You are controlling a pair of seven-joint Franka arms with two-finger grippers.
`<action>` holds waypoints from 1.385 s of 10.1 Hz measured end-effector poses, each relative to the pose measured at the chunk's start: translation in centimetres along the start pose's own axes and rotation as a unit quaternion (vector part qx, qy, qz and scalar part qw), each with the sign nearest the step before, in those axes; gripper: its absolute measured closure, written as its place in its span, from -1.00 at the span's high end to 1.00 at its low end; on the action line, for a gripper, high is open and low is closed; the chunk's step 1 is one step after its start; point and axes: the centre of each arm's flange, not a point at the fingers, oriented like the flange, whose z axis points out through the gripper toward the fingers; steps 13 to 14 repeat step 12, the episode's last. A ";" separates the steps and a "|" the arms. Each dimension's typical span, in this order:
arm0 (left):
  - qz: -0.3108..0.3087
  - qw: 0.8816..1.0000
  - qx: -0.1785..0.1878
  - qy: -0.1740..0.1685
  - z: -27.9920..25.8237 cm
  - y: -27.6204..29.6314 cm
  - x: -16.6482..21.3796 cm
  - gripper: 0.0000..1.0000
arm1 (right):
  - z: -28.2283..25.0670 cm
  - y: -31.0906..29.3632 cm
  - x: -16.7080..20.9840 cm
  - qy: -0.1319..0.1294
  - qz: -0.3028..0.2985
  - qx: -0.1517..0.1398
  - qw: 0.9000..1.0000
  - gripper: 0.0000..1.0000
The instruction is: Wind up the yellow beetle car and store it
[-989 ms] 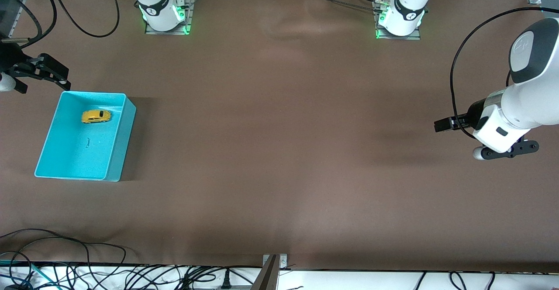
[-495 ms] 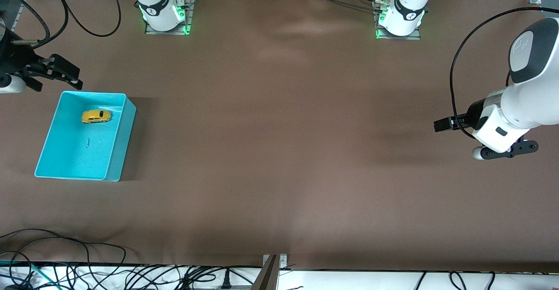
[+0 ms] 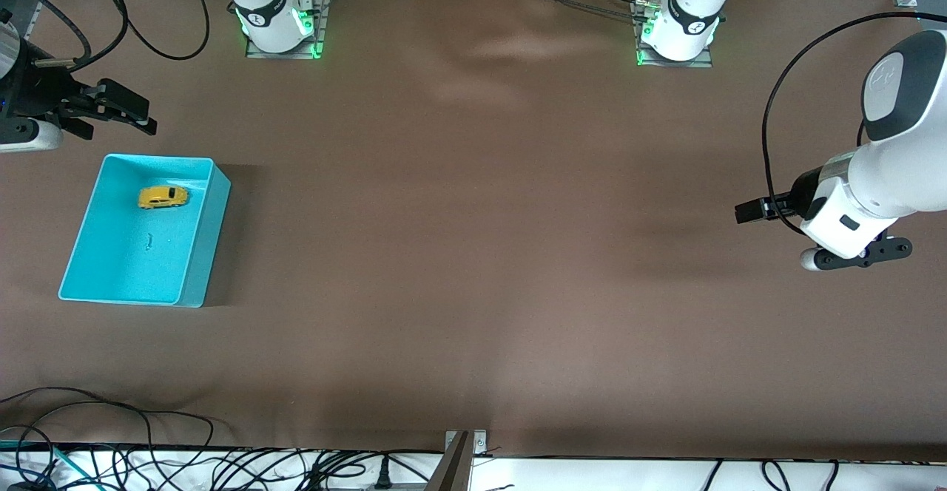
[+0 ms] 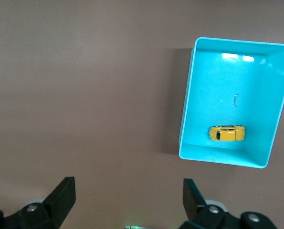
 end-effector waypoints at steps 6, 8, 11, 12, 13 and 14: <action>0.000 1.000 0.000 0.000 0.0 0.0 0.0 1.00 | 1.1 1.0 0.6 -0.013 0.003 -0.041 0.999 1.00; 0.000 1.000 0.000 0.000 0.0 0.0 0.0 1.00 | 1.4 1.0 0.7 -0.018 0.002 -0.042 0.999 1.00; 0.000 1.000 0.000 0.000 0.0 0.1 0.0 1.00 | 1.4 0.8 0.6 -0.019 0.001 -0.043 0.999 1.00; 0.000 1.000 0.000 0.000 0.0 0.1 0.0 1.00 | 1.4 0.8 0.6 -0.019 0.001 -0.043 0.999 1.00; 0.000 1.000 0.000 0.000 0.0 0.1 0.0 1.00 | 1.4 0.8 0.6 -0.019 0.001 -0.043 0.999 1.00; 0.000 1.000 0.000 0.000 0.0 0.1 0.0 1.00 | 1.4 0.8 0.6 -0.019 0.001 -0.043 0.999 1.00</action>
